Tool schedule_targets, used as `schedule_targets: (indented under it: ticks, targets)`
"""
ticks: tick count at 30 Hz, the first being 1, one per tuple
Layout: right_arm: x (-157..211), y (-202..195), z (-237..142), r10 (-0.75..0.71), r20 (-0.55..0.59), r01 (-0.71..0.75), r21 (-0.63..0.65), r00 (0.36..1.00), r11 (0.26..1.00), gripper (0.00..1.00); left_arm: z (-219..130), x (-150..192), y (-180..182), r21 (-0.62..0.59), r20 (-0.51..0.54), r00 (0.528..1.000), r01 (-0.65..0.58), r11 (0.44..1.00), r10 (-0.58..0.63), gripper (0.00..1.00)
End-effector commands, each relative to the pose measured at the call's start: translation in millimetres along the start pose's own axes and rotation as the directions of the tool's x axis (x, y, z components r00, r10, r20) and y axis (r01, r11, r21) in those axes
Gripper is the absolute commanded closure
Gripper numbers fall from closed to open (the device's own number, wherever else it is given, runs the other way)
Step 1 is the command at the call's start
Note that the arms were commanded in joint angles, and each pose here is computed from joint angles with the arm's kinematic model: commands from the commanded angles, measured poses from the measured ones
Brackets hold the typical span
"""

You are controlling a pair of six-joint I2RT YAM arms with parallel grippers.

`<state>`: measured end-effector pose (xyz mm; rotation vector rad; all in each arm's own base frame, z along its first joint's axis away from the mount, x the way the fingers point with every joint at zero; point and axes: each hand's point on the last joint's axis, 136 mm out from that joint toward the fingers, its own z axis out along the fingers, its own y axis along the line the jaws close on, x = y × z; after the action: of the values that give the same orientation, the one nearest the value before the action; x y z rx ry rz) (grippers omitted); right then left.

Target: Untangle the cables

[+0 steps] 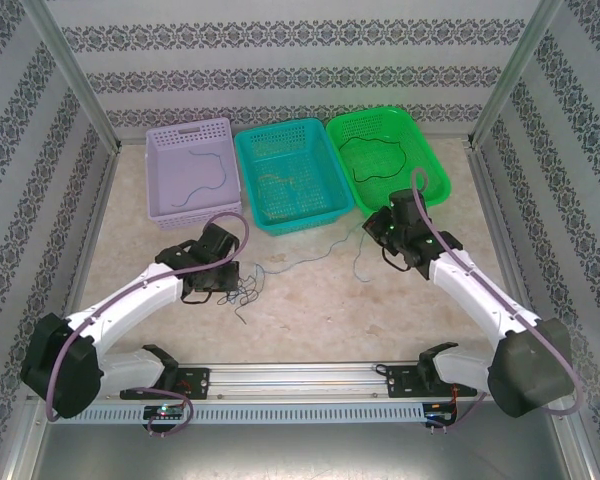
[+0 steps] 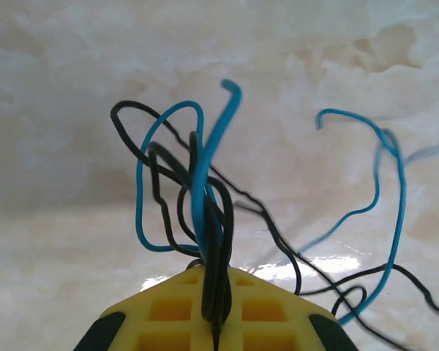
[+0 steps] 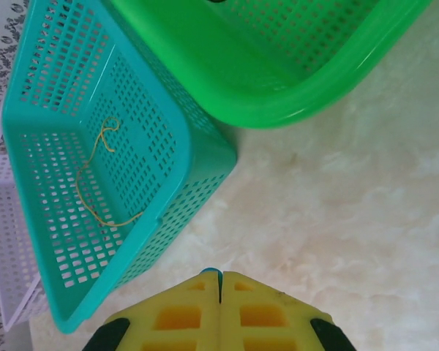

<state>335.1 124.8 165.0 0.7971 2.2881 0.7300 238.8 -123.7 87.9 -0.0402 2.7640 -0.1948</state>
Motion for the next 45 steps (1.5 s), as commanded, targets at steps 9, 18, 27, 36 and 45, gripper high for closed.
schedule_targets:
  ticks: [9,18,27,36,45]
  targets:
    - [-22,7,-31,-0.095,0.059,0.095,0.014,0.994,0.995,1.0,1,-16,48,-0.26,-0.013,0.991,0.124,0.958,-0.132,1.0]
    - [-14,33,-48,-0.152,0.007,0.152,-0.082,0.988,0.985,1.0,10,-39,29,-0.2,-0.06,0.956,0.269,0.942,-0.286,0.45]
    - [9,48,-51,-0.234,-0.118,0.215,-0.155,0.965,0.964,1.0,-43,-88,-52,0.208,-0.054,0.88,0.473,0.856,-0.472,0.34]
    - [40,36,-39,-0.23,-0.206,0.201,-0.151,0.951,0.968,1.0,-27,-51,-143,0.261,-0.333,0.659,0.751,0.606,-0.674,0.3]
    - [87,19,-32,-0.252,-0.289,0.221,-0.136,0.923,0.966,1.0,10,-11,-169,0.102,-0.399,0.368,0.928,0.358,-0.84,0.23]
